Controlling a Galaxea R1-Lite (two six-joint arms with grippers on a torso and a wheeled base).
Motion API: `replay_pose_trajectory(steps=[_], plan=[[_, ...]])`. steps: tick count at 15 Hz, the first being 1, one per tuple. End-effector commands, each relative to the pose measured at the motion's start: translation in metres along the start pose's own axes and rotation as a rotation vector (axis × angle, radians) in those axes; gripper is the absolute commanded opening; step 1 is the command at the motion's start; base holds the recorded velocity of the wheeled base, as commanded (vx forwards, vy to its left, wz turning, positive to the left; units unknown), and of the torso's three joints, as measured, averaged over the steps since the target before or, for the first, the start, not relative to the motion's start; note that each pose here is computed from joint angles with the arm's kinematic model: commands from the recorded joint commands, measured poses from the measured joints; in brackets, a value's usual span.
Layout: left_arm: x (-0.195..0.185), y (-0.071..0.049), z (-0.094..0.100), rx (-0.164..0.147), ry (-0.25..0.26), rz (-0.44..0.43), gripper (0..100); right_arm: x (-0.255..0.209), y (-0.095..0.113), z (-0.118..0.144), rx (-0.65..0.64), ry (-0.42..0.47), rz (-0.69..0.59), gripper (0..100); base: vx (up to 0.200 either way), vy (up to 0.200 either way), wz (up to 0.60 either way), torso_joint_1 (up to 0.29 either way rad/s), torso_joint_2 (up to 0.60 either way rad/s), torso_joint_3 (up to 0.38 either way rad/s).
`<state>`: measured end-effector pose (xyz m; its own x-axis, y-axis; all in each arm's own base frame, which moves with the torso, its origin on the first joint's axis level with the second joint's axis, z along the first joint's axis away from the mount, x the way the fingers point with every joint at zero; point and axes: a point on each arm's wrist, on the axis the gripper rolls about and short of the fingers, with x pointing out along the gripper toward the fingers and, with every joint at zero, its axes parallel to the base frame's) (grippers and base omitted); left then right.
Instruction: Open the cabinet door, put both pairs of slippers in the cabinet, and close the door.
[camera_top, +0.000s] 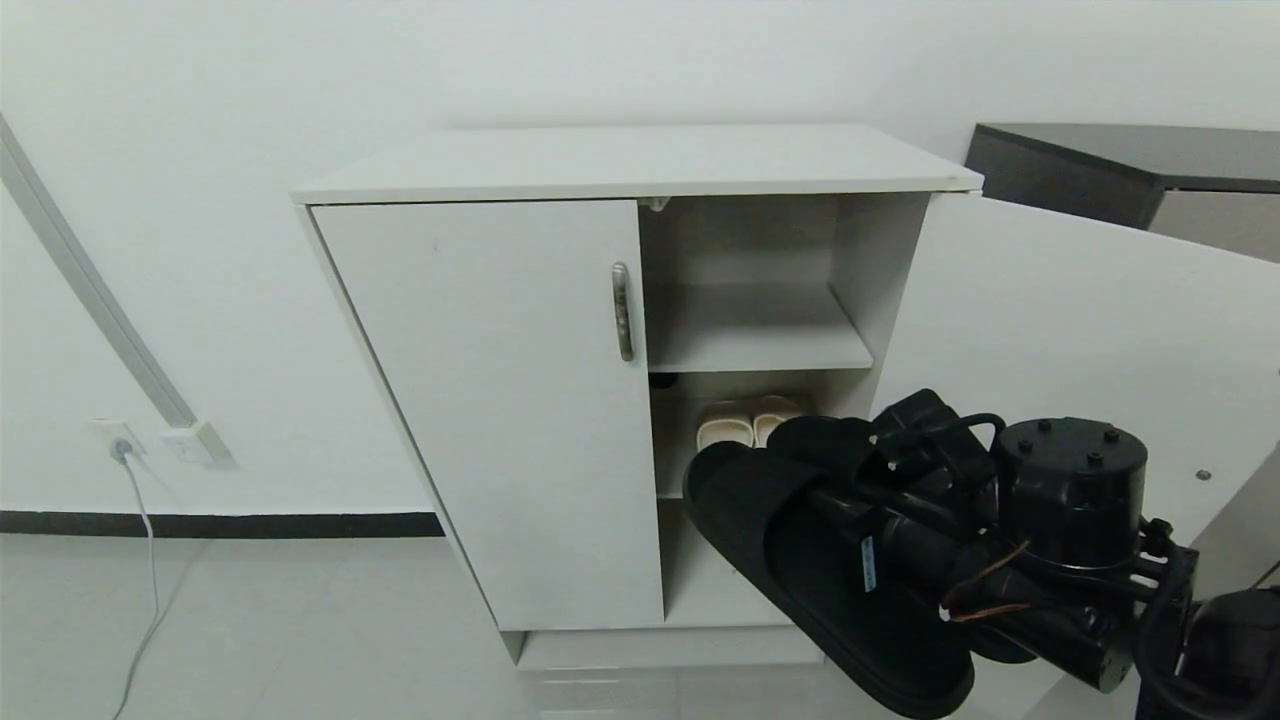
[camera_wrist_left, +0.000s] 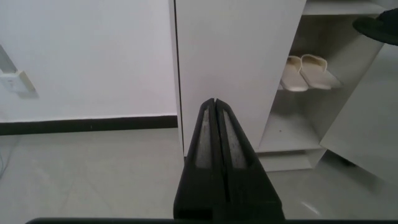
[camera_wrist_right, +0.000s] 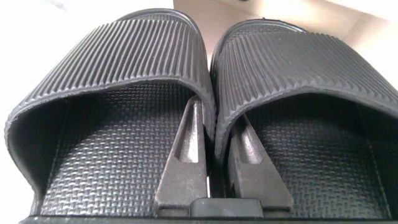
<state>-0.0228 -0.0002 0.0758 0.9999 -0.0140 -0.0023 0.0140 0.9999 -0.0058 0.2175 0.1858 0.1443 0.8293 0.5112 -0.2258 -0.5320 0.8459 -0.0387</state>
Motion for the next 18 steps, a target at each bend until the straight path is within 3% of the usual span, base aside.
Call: replay_pose_trajectory(steps=[1,6,18], plan=[[0.0,0.0,-0.0001,0.0,0.001,0.0,0,0.0005,0.0001,-0.0006,-0.002,0.002,0.0,0,0.0,0.0,0.0,-0.041,0.44,0.383],[0.0,0.0,-0.0001,0.0,0.001,0.0,0,0.001,0.0001,-0.0018,-0.013,0.007,0.0,0,0.0,0.0,0.0,-0.011,0.34,0.327],[0.0,0.0,-0.0001,-0.002,0.001,0.0,0,0.001,0.0024,-0.0058,-0.019,0.022,0.011,0,0.0,0.0,-0.05,-0.001,0.01,0.01]])
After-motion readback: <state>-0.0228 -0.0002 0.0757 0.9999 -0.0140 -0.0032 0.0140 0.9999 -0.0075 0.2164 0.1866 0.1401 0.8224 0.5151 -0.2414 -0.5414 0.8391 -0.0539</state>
